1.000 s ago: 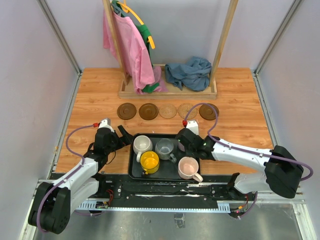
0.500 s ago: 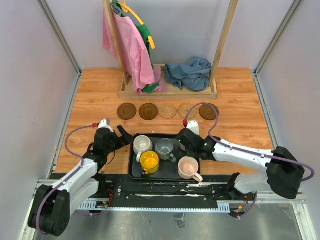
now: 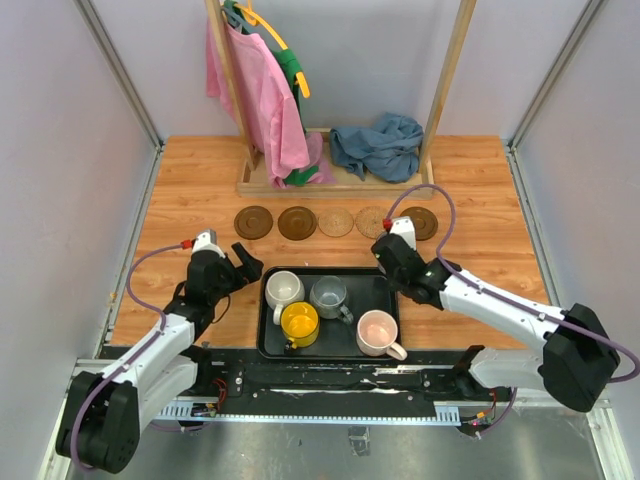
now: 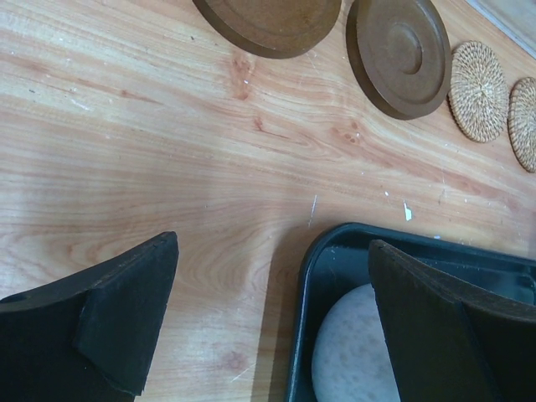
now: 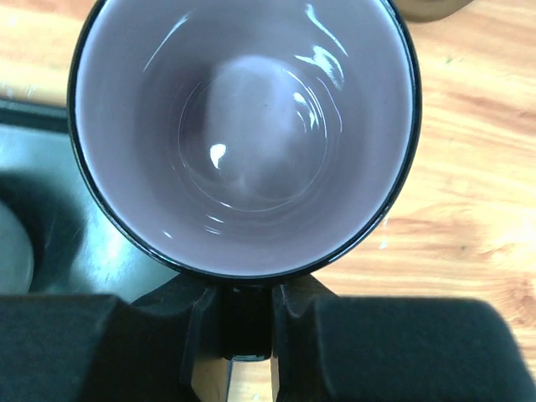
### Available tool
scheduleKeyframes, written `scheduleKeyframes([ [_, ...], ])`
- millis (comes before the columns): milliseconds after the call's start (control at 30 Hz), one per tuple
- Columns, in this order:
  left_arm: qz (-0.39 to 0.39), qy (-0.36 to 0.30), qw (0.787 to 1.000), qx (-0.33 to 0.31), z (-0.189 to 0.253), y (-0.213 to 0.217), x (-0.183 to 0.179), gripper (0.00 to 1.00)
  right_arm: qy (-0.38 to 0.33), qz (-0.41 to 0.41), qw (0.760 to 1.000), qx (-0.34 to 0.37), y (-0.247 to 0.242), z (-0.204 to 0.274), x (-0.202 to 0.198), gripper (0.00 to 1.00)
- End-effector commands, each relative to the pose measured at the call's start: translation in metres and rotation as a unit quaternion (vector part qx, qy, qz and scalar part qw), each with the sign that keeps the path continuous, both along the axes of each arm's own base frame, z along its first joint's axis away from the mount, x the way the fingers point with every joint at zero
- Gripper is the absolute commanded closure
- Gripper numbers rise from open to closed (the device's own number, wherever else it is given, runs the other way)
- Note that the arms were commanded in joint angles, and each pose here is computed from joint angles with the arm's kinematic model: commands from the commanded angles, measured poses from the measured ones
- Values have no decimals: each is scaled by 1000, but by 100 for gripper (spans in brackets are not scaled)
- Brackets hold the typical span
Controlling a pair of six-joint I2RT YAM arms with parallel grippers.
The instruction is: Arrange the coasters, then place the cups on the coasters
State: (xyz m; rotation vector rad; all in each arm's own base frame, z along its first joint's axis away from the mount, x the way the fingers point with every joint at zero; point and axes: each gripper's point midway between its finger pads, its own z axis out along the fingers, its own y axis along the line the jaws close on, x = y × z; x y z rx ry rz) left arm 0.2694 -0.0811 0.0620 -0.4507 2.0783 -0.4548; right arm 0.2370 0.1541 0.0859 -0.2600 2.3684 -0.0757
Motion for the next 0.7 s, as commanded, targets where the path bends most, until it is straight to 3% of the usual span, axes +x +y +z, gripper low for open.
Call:
scheduleKeyframes([
  [0, 5, -27, 1000, 7, 18, 1, 13, 1, -86, -25, 996, 24, -10, 43, 42, 99],
  [300, 3, -22, 1000, 6, 18, -3, 21, 1, -156, -84, 984, 27, -58, 71, 110, 99],
  [667, 5, -27, 1000, 8, 23, -3, 26, 1, -177, -94, 979, 46, -83, 53, 173, 99],
])
